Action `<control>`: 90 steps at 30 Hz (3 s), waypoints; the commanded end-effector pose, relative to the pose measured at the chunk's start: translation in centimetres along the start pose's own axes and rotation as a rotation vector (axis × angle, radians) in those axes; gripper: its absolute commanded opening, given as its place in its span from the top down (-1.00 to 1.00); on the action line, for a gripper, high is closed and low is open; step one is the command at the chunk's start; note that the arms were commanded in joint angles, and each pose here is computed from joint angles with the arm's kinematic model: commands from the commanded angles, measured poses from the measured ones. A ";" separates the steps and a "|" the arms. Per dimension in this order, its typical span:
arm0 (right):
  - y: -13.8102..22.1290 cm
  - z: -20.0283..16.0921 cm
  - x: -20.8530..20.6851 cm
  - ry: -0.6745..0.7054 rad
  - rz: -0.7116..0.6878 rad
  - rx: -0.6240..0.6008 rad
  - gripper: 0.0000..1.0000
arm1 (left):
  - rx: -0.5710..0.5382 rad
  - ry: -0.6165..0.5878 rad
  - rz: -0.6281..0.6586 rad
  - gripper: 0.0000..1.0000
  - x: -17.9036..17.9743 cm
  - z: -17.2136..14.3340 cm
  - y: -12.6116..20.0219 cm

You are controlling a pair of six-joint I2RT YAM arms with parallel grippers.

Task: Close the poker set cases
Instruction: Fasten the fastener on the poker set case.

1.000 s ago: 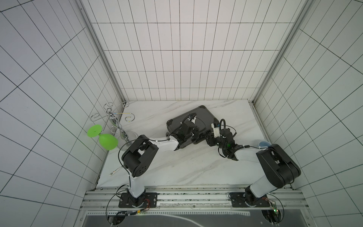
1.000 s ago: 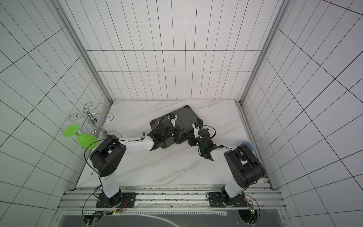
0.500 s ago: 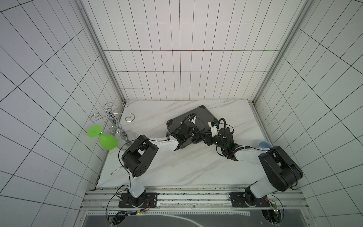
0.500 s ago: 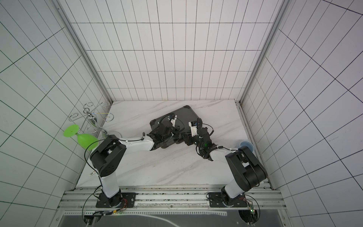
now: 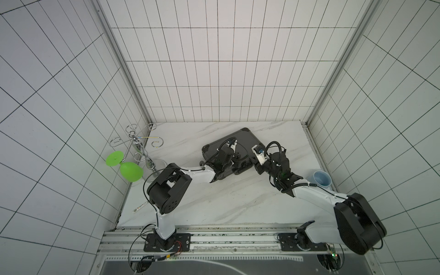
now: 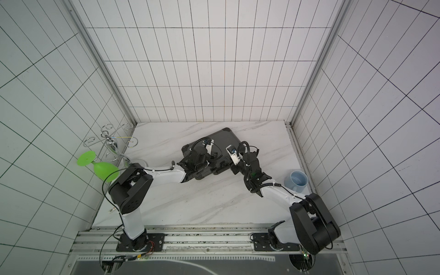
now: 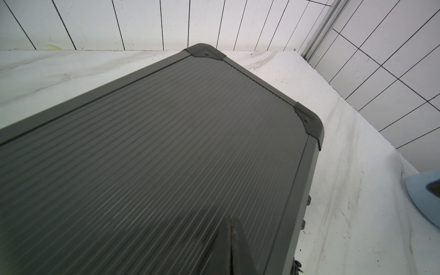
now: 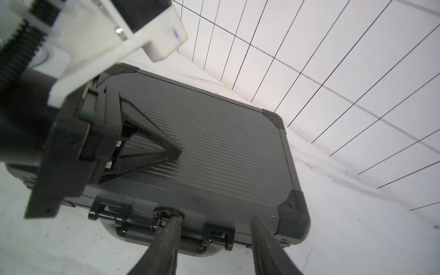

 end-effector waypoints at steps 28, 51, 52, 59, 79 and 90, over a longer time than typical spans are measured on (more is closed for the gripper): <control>-2.0 -3.9 5.9 0.573 0.078 -0.072 0.17 | 0.407 0.063 0.106 1.00 6.2 -11.9 1.0; -4.6 -1.7 5.3 0.587 -0.010 -0.151 0.28 | 0.406 0.067 0.109 1.00 6.5 -11.9 1.1; -4.7 -1.7 5.3 0.588 -0.018 -0.153 0.29 | 0.406 0.067 0.110 1.00 6.5 -12.0 1.1; -5.3 -1.4 5.0 0.603 -0.042 -0.168 0.31 | 0.408 0.066 0.113 1.00 6.7 -12.1 1.2; -6.7 0.8 5.8 0.637 0.137 -0.172 1.00 | 0.409 0.069 0.122 1.00 7.2 -12.1 1.3; -6.4 2.4 5.3 0.579 0.337 -0.188 1.00 | 0.409 0.070 0.117 1.00 7.1 -12.0 1.3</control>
Point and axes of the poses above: each gripper's point midway between its finger pads, its own y axis back along the fingers, its own x axis along the line the jaws close on, z = x × y, the point moved 1 cm from there along y, back along the fingers, and after that the axes turned 5 degrees about y, right-handed, at the moved point
